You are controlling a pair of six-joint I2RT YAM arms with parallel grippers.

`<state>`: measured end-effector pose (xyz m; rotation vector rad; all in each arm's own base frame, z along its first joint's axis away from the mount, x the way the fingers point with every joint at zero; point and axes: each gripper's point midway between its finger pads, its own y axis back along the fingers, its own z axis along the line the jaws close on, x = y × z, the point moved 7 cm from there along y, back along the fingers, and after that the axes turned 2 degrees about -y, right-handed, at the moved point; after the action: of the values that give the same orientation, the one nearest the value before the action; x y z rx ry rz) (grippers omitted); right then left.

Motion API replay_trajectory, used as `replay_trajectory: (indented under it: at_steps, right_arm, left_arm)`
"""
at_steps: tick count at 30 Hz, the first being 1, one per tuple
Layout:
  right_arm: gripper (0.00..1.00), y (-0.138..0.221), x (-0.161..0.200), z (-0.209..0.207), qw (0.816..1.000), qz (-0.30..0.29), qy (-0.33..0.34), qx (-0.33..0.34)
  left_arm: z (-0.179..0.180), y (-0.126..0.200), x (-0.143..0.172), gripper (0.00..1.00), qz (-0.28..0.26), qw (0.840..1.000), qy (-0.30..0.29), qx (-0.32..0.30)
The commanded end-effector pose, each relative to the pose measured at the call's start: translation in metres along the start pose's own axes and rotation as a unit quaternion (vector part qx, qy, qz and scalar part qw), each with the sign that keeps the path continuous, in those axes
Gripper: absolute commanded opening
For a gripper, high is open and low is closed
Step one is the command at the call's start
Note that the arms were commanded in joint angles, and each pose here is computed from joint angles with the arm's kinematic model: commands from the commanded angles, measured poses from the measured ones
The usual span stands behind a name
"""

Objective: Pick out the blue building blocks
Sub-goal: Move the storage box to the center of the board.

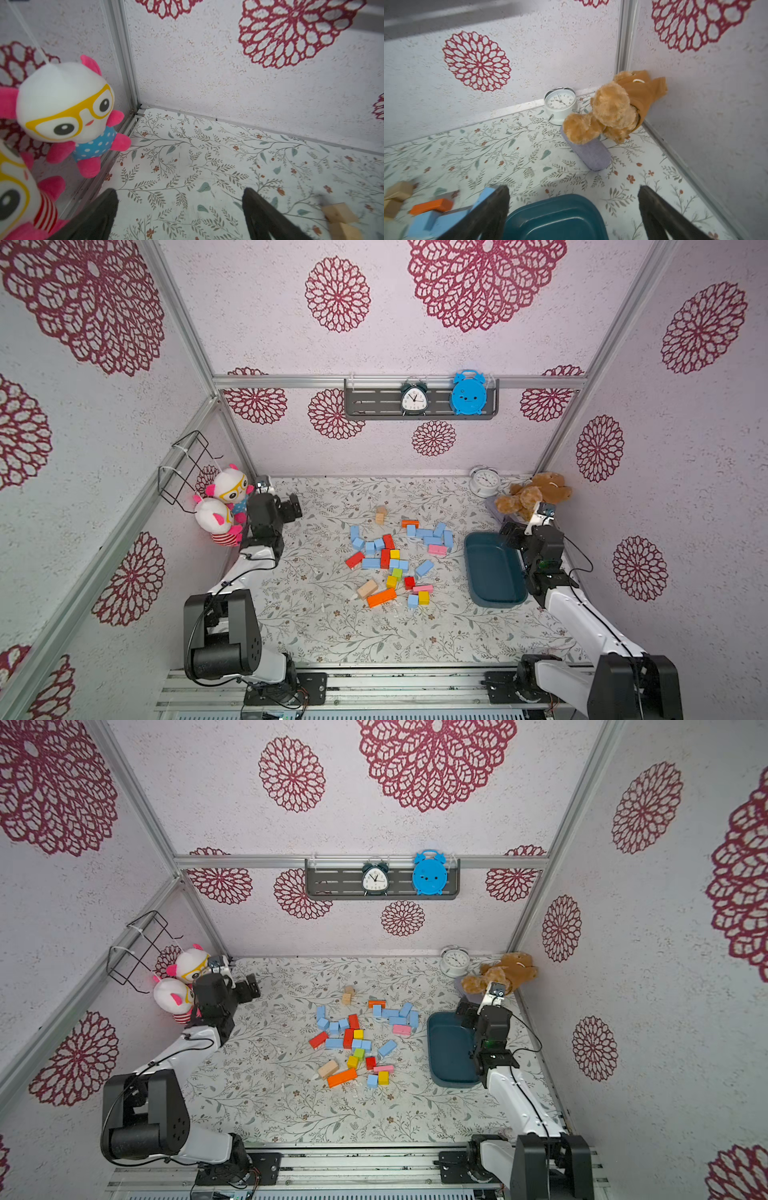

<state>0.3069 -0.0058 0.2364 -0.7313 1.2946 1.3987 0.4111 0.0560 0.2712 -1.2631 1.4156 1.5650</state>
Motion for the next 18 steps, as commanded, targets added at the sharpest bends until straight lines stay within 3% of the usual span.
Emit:
replay_trajectory:
  at_steps: [1,4,8,12,18]
  right_arm:
    - [0.99,0.019,0.027,-0.002,0.988,0.141,-0.069,0.011]
    - [0.99,0.027,0.045,0.003,0.970,0.232,-0.068,0.033]
    - [0.94,0.030,0.073,0.022,0.951,0.301,-0.075,0.004]
    - [0.87,0.028,0.094,0.029,0.941,0.328,-0.088,-0.004]
    - [0.86,0.044,0.129,0.027,0.922,0.372,-0.108,-0.008]
  left_arm:
    - [-0.016,0.007,0.003,0.99,0.146,0.987,0.054,0.041]
    - [-0.040,0.011,0.006,0.98,0.174,0.977,0.086,0.094]
    - [-0.072,0.013,0.041,0.98,0.159,0.962,0.123,0.186]
    - [-0.093,0.016,0.072,0.98,0.197,0.954,0.105,0.203]
    - [-0.095,0.021,0.082,0.97,0.200,0.957,0.078,0.197]
